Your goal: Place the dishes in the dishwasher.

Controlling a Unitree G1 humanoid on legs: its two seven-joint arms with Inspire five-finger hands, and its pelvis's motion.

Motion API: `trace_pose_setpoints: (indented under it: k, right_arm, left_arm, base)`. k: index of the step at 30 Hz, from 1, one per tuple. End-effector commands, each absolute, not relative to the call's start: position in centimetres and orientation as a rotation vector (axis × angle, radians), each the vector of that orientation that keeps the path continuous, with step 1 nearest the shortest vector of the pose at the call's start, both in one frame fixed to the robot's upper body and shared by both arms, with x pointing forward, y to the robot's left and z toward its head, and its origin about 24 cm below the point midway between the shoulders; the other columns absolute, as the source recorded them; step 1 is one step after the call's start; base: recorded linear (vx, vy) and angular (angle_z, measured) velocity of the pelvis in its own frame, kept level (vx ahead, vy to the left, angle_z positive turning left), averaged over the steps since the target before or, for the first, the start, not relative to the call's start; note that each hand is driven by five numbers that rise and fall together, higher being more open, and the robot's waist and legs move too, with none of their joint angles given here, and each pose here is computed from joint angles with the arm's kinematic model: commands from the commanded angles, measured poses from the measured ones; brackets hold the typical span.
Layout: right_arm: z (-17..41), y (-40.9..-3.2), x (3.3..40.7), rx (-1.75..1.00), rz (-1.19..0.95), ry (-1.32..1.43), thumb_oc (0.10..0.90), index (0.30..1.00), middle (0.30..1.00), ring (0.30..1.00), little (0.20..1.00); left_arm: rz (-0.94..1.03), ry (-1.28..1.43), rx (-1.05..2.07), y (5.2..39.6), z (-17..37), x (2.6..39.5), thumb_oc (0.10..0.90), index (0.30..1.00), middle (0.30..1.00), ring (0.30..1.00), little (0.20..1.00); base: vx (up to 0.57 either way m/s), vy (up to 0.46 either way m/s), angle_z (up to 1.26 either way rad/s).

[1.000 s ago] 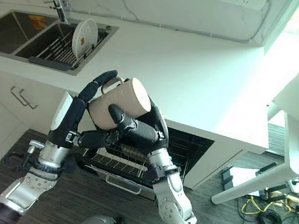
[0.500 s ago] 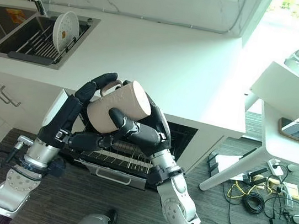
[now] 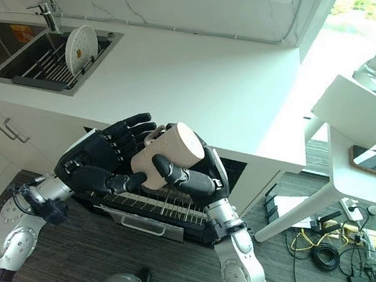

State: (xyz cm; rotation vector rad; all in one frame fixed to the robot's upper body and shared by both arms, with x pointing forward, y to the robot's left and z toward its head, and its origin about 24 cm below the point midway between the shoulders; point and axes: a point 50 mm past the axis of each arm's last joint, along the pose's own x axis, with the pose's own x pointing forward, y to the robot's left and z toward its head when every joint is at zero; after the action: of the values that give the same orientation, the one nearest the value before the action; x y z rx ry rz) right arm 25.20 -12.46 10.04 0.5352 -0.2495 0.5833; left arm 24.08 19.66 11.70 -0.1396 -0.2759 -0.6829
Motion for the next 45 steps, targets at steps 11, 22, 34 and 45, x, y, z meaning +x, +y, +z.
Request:
trace_pose_setpoints:
  k: [11, 22, 34, 45]
  right_arm:
    - [17.4, -15.9, 26.0, 0.633, 0.438, -0.697, 0.400, 0.300, 0.300, 0.300, 0.300]
    - [17.8, -15.8, 26.1, 0.621, 0.433, -0.704, 0.400, 0.300, 0.300, 0.300, 0.300]
    - [16.2, -14.9, 26.1, 0.542, 0.578, -0.553, 0.400, 0.300, 0.300, 0.300, 0.300]
    - [11.3, -14.1, 26.5, 0.379, 0.632, -0.308, 0.400, 0.300, 0.300, 0.300, 0.300]
  left_arm:
    - [-0.645, -0.262, 0.122, 22.4, 11.9, 22.5, 0.800, 0.900, 0.900, 0.900, 0.900]
    - [-0.359, -0.218, 0.366, 27.9, 11.9, 21.0, 0.800, 0.900, 0.900, 0.900, 0.900]
    - [-0.224, -0.156, 0.963, 26.8, 10.5, 22.3, 0.800, 0.900, 0.900, 0.900, 0.900]
    - [-0.172, -0.254, 1.188, 24.8, 8.4, 23.9, 0.800, 0.900, 0.900, 0.900, 0.900]
  base:
    - [0.00, 0.000, 0.00]
    - [0.00, 0.000, 0.00]
    - [0.00, -0.018, 0.03]
    - [0.04, 0.008, 0.01]
